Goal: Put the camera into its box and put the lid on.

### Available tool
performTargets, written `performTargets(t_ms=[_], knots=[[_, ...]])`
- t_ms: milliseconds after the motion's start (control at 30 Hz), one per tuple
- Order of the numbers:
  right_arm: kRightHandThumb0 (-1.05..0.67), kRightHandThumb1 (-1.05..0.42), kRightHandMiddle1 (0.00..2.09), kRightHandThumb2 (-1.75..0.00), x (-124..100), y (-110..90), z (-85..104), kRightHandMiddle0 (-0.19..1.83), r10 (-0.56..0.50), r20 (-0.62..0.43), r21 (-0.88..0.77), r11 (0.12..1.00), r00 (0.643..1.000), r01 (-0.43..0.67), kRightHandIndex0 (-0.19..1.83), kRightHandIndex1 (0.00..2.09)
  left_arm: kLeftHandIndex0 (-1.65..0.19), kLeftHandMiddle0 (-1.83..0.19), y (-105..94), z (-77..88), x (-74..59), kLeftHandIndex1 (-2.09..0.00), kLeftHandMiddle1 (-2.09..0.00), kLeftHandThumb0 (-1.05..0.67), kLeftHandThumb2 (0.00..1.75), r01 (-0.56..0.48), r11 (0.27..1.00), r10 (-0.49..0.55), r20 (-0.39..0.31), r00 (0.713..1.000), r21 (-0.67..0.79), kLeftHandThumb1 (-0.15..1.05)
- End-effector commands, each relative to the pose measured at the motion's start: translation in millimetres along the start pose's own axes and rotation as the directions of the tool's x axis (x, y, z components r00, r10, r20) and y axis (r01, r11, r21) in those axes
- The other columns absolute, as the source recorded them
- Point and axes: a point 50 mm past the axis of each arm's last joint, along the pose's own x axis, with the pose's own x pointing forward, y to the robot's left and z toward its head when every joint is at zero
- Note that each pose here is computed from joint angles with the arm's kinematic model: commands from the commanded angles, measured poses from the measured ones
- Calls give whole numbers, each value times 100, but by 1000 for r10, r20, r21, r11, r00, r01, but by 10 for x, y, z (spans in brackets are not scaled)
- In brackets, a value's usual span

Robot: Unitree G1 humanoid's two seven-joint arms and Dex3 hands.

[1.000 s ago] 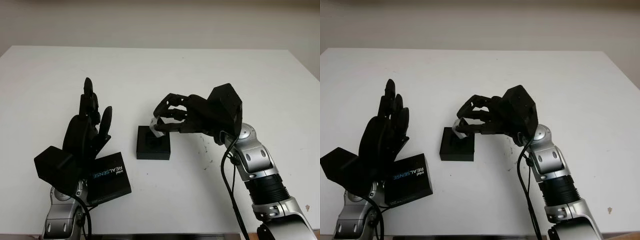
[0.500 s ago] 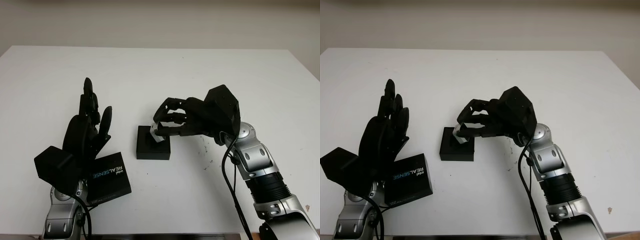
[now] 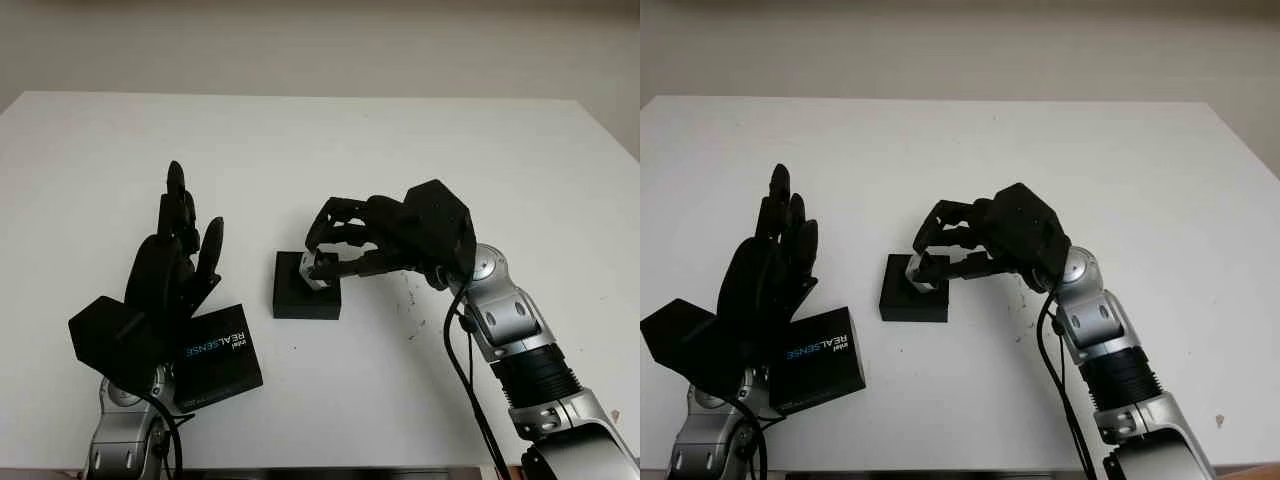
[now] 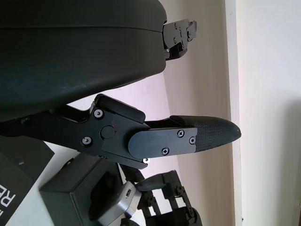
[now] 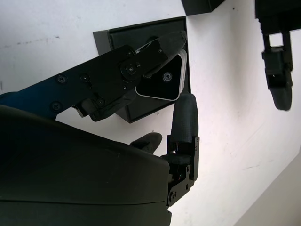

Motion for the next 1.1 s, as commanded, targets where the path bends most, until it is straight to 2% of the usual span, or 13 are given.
performTargets(t_ms=[0, 467, 633, 733, 767, 867, 967, 1067], knots=[[-42, -91, 181, -5, -5, -37, 15, 37, 1, 9, -32, 999, 1000, -1, 27, 37, 19, 19, -13, 33, 4, 0, -3, -79, 48, 6, 1000, -6, 14, 1000, -2, 105], [-42, -91, 178, -6, -17, -27, -3, 37, 40, 30, -151, 988, 999, -35, 28, 34, 19, 19, -24, 38, -1, 0, -3, -78, 48, 4, 1000, -4, 19, 1000, -5, 105], [-46, -93, 168, -6, -26, 11, -2, 35, 55, 21, -235, 971, 998, -48, 29, 31, 19, 19, -28, 34, -7, 0, -2, -79, 48, 5, 1000, -5, 18, 1000, -5, 105], [-52, -93, 150, -5, -45, 54, 5, 24, 56, 27, -252, 967, 998, -48, 25, 25, 19, 19, -32, 37, -11, 0, -2, -80, 48, 0, 1000, 0, 14, 1000, -4, 105], [-56, -92, 132, -5, -56, 73, 8, 15, 61, 34, -268, 962, 998, -50, 21, 20, 19, 19, -34, 40, -13, 0, -3, -79, 48, 0, 1000, 0, 15, 1000, -4, 105], [-63, -93, 85, -6, -78, 106, 8, 12, 70, 61, -301, 952, 996, -48, 14, 9, 19, 19, -38, 42, -16, 0, -3, -79, 49, 1, 1000, -1, 16, 1000, -1, 105], [-66, -94, 71, -6, -93, 117, -2, 9, 75, 67, -328, 944, 995, -49, 9, 5, 19, 19, -46, 42, -21, 0, -2, -80, 48, 0, 1000, 1, 12, 1000, -5, 105], [-66, -94, 67, -6, -104, 122, -19, 8, 82, 63, -335, 941, 995, -56, 6, 4, 19, 19, -57, 48, -22, 0, -2, -79, 48, 0, 1000, 0, 21, 1000, -14, 105]])
